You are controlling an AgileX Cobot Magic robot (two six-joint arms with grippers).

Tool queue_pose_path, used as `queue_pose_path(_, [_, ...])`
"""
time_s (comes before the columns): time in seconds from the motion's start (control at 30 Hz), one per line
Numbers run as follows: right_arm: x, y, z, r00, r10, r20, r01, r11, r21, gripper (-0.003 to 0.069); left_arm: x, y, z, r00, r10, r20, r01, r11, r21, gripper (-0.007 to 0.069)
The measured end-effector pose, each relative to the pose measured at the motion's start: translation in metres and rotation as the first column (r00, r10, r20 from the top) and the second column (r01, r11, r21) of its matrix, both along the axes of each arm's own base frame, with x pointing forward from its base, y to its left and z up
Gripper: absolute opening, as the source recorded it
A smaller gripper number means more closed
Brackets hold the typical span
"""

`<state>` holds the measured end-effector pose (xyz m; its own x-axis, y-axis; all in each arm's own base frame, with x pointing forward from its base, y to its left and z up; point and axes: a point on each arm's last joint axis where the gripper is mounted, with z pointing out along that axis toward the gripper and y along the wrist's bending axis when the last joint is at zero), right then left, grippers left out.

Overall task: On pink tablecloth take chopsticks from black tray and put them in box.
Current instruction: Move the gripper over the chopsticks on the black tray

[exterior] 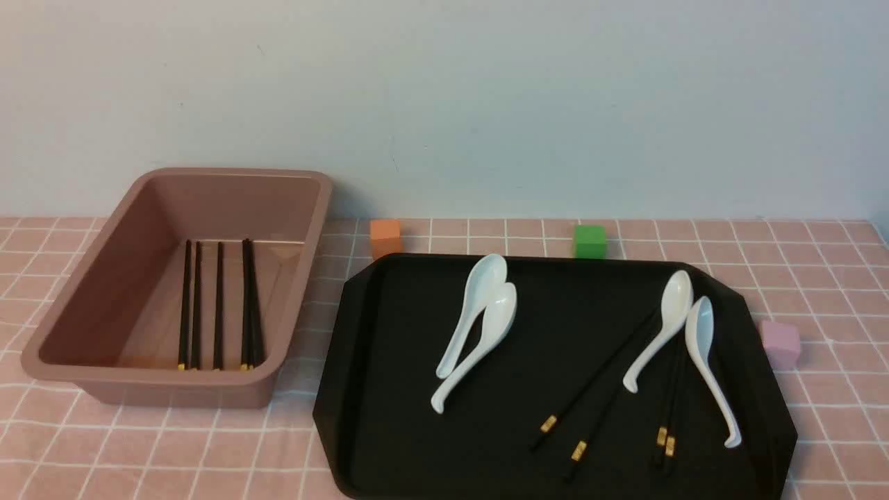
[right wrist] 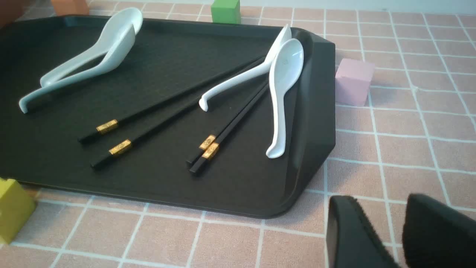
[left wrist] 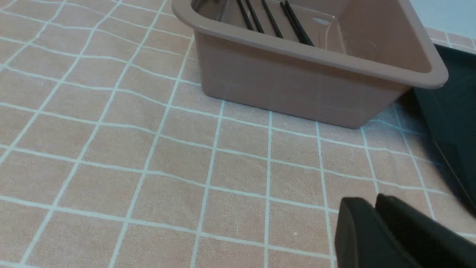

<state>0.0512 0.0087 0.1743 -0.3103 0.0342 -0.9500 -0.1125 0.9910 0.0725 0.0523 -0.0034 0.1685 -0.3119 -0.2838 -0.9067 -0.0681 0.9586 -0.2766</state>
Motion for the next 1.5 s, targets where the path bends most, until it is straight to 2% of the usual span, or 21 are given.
queue_pose_path(0.9, [0.0,0.0,0.0,1.0,0.0,0.005,0.0,1.0,-0.001,0.024,0.0,0.0,0.0,1.0,0.0,0.0,0.0,1.0,0.0,0.0071])
queue_pose_path(0.97, [0.001,0.001,0.001,1.0,-0.007,0.025,0.005,0.999,0.053,0.024,0.0,0.0,0.0,1.0,0.0,0.0,0.0,1.0,0.0,0.0071])
queue_pose_path(1.07, [0.003,0.003,0.007,0.997,-0.04,0.069,0.02,0.965,0.263,0.024,0.0,0.0,0.0,1.0,0.0,0.0,0.0,1.0,0.0,0.0071])
queue_pose_path(1.13, [0.004,0.004,0.014,0.991,-0.078,0.113,0.025,0.911,0.411,0.024,0.0,0.0,0.0,1.0,0.0,0.0,0.0,1.0,0.0,0.0071])
queue_pose_path(1.17, [0.004,0.004,0.015,0.99,-0.082,0.115,0.024,0.902,0.432,0.024,0.0,0.0,0.0,1.0,0.0,0.0,0.0,1.0,0.0,0.0071])
queue_pose_path(1.2, [0.004,0.002,0.02,0.982,-0.114,0.148,0.023,0.86,0.511,0.024,0.0,0.0,0.0,1.0,0.0,0.0,0.0,1.0,0.0,0.0071])
queue_pose_path(1.27, [0.005,0.001,0.024,0.974,-0.145,0.173,0.02,0.818,0.575,0.024,0.0,0.0,0.0,1.0,0.0,0.0,0.0,1.0,0.0,0.0071])
queue_pose_path(1.37, [0.003,0.003,0.035,0.977,-0.132,0.166,-0.001,0.781,0.625,0.0239,0.0,0.0,0.0,1.0,0.0,0.0,0.0,1.0,0.0,0.0071])
queue_pose_path(1.43, [0.002,0.007,0.056,0.985,-0.079,0.151,-0.029,0.796,0.604,0.0216,0.0,0.0,0.0,1.0,0.001,0.0,-0.001,1.0,0.0,0.0071])
queue_pose_path(1.5, [0.006,0.011,0.076,0.994,-0.024,0.104,-0.036,0.842,0.539,0.0175,0.0,0.0,0.0,1.0,0.002,0.0,-0.002,1.0,0.0,0.0072])
